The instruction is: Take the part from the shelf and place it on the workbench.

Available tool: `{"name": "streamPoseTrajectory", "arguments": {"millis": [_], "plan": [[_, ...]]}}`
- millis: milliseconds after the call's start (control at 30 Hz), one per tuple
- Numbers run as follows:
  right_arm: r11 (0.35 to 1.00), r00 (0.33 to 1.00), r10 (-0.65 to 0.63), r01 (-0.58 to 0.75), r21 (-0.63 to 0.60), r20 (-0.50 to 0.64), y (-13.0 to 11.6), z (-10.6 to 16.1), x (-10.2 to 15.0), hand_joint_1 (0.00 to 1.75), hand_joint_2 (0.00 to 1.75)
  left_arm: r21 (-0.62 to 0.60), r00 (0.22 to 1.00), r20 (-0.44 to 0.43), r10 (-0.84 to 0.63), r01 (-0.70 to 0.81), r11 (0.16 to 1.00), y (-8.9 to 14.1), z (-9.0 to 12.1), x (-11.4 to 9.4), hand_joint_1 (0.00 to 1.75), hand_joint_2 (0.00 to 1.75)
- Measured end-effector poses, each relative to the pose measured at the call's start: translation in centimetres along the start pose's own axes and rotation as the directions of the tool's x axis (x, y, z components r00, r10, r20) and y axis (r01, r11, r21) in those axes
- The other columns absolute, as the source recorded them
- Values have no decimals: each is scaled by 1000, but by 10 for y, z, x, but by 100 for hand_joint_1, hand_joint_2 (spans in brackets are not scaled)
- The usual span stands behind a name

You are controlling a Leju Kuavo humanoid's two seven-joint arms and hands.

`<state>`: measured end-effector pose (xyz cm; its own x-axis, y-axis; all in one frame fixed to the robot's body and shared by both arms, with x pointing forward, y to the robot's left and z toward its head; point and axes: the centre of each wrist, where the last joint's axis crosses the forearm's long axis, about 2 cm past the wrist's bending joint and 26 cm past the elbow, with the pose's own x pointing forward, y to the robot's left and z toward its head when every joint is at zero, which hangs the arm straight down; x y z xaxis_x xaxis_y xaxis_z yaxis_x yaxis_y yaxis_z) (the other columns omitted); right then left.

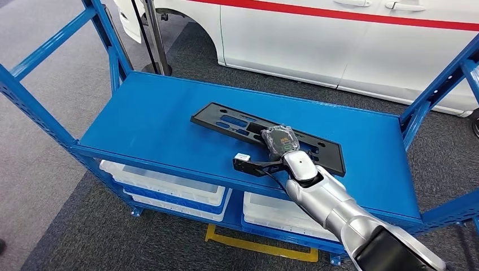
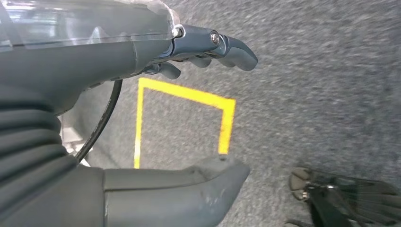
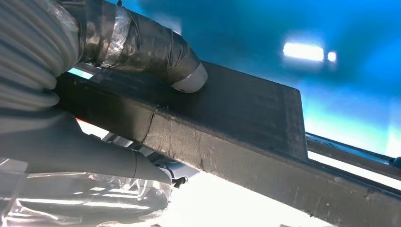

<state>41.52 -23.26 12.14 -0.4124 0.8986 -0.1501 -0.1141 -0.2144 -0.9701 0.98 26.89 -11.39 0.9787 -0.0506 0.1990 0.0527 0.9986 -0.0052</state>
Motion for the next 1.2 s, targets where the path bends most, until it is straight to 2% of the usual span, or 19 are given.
{"name": "streamPoseTrajectory", "arguments": {"millis": [200,333,433,733,1200], "plan": [[980,997,29,-15,-196,66,-4,4,20,175,175,-4,999,-38,-3,3,1000,2,1,-7,0,175],[920,992,74,-30,-390,99,-15,13,29,175,175,1,998,-50,-26,26,1000,5,1,-11,0,175],[878,990,92,-28,-479,110,-24,22,32,175,175,7,998,-54,-36,36,999,7,2,-13,0,175],[830,988,91,-5,-558,128,-37,36,32,175,175,15,998,-52,-42,43,999,9,2,-13,0,175],[799,983,137,-38,-600,120,-34,60,18,175,175,8,996,-54,-68,69,998,5,3,-17,0,175]]}}
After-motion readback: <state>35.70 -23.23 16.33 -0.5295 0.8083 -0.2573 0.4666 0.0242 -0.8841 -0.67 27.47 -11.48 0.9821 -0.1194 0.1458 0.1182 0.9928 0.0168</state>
